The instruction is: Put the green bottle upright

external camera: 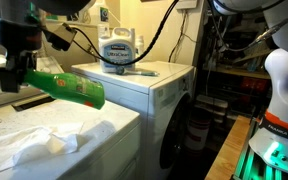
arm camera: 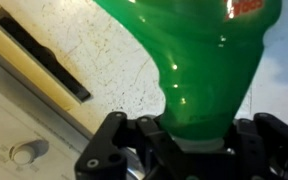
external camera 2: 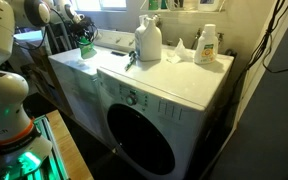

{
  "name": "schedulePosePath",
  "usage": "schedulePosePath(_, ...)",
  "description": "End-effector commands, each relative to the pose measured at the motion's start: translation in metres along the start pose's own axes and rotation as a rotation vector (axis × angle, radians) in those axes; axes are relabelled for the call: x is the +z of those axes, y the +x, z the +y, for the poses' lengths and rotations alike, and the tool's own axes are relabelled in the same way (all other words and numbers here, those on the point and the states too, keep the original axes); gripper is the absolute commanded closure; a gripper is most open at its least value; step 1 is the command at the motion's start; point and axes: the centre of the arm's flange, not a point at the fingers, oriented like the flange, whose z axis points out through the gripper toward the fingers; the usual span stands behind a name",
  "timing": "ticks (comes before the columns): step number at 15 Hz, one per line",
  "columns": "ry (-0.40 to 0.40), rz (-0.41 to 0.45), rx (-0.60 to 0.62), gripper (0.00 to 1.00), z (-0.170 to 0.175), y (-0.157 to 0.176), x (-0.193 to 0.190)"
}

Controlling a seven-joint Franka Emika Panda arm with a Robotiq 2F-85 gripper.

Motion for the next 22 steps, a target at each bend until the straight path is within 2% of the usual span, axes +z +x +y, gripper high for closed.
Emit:
schedulePosePath(1, -0.058, 0.146, -0.016, 1.00, -0.009, -0.063, -0.049)
schedulePosePath(8, -0.080, 0.446, 0.074, 1.00, -0.003, -0.096, -0.064)
schedulePosePath(12, -0.109, 0.554, 0.137, 1.00, 0.003, -0.131, -0.071)
schedulePosePath(14, -0.094, 0.543, 0.173, 1.00, 0.009, -0.156, -0.074)
schedulePosePath(15, -0.079, 0.542, 0.154, 1.00, 0.022, -0.102, -0.043)
schedulePosePath(18, -0.079, 0.519, 0.177, 1.00, 0.024, -0.128, -0.047)
schedulePosePath(22, -0.076, 0.521, 0.180, 1.00, 0.021, -0.131, -0.052)
